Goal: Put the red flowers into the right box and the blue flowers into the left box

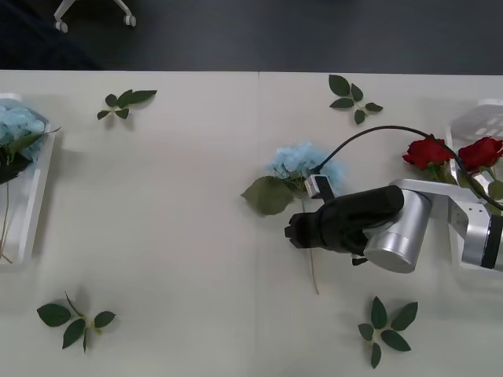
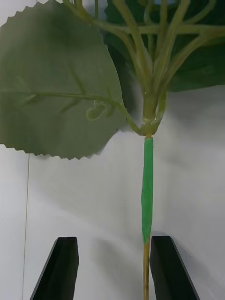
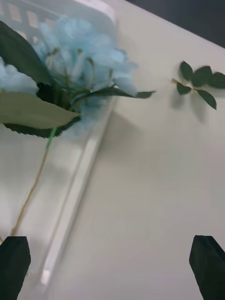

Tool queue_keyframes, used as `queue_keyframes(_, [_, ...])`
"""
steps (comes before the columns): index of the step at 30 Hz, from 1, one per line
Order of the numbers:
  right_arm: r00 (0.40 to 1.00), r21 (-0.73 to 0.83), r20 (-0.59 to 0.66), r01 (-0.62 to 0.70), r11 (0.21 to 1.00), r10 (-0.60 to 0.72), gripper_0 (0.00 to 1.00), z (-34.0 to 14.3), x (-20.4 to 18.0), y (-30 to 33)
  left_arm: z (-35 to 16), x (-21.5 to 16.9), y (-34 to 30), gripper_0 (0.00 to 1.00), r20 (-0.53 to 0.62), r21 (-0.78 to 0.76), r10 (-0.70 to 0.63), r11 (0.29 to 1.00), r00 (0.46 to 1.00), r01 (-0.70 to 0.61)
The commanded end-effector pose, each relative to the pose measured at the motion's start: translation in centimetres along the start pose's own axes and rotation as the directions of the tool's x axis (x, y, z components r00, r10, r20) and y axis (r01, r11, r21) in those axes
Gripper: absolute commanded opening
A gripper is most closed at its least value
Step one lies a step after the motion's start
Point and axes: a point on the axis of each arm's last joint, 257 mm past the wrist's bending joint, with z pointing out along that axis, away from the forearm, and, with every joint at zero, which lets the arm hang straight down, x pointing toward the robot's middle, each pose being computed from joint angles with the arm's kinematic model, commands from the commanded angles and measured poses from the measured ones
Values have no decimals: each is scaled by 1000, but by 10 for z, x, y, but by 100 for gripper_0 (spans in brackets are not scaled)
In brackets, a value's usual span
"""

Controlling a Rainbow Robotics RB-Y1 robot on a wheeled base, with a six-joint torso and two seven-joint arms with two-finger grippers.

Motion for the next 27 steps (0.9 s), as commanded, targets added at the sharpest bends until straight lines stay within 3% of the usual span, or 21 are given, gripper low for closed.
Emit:
queue_keyframes(1, [999,27,32,-13,1000,12,44,11,-18,-7,-17,-15,-35,100,4,35,32,999,999,-32])
queue_keyframes(3, [999,37,36,-4,999,2,44,13,-18,-10,-21,-12,-46,100,-20,45,55,997,998,-55])
queue_keyframes(4, [999,37,37,-3,999,1,34,14,-19,-9,-21,-10,-50,100,-30,54,60,997,998,-58])
queue_keyframes(5, [999,40,37,-2,999,0,12,15,-19,-10,-23,-9,-57,100,-40,65,69,996,997,-66])
queue_keyframes(6, [999,43,38,-2,999,0,2,15,-20,-12,-25,-9,-59,100,-42,70,73,995,996,-70])
queue_keyframes(16, [999,45,34,0,999,-2,0,16,-18,-13,-28,14,-118,100,-99,240,174,960,980,-147])
queue_keyframes(27, [997,21,71,12,1000,-14,0,-8,-36,-8,-33,31,-174,100,-63,386,357,870,932,-307])
